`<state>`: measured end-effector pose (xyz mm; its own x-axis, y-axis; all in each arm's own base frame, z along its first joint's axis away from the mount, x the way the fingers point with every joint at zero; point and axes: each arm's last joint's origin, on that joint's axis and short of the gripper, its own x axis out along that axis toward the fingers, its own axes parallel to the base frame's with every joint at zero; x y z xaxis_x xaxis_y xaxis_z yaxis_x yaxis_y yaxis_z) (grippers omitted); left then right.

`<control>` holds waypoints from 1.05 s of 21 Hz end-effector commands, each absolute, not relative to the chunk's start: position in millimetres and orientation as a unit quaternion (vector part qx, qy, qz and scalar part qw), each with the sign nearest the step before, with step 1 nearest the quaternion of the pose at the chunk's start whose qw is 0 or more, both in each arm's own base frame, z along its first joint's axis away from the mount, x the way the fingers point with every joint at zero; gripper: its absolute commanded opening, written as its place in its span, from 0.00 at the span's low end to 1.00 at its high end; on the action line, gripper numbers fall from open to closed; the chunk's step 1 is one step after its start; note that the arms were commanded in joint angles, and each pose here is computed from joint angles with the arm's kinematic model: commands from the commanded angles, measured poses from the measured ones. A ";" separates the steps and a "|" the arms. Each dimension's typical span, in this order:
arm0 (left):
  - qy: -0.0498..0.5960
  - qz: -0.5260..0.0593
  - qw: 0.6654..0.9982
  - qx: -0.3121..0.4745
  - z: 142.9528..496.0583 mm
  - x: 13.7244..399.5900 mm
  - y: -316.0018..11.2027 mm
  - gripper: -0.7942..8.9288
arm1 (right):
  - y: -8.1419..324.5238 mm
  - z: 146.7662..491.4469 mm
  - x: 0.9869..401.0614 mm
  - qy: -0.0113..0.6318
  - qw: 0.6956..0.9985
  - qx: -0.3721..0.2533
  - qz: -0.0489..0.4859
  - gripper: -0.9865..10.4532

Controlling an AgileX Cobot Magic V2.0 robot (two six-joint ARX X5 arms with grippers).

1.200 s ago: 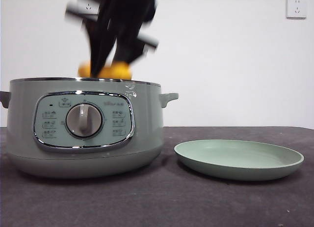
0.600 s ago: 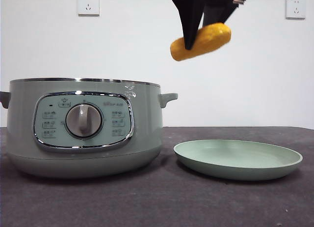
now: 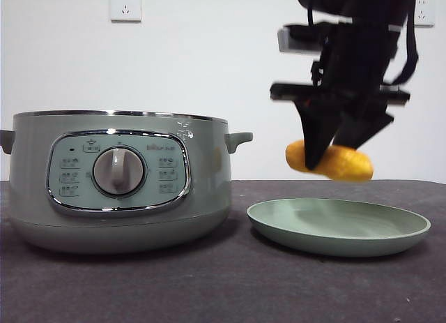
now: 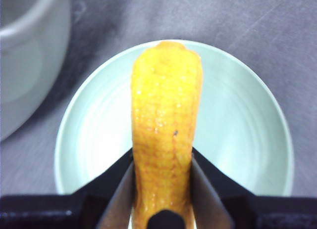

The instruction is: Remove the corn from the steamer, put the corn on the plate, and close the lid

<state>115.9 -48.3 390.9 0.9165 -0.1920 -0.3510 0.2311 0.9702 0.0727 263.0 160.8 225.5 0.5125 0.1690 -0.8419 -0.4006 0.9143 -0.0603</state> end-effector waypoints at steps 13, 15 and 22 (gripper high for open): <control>0.157 -0.118 0.980 0.043 396.0 129.1 -55.4 0.07 | 139.9 172.6 289.4 0.538 0.823 -0.060 0.175 0.29; 0.157 -0.118 0.980 0.043 395.9 130.1 -55.9 0.07 | 139.9 172.6 289.4 0.539 0.823 -0.055 0.171 0.38; 0.153 -0.132 0.979 0.036 396.3 135.2 -59.2 0.07 | 137.9 182.7 285.3 0.533 0.827 -0.051 0.170 0.40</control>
<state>136.3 -59.3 386.4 0.8980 -0.2258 -0.3776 0.2643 0.9630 0.0528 287.5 138.6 179.2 0.3610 0.2248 -0.9051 -0.3460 0.9335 0.0938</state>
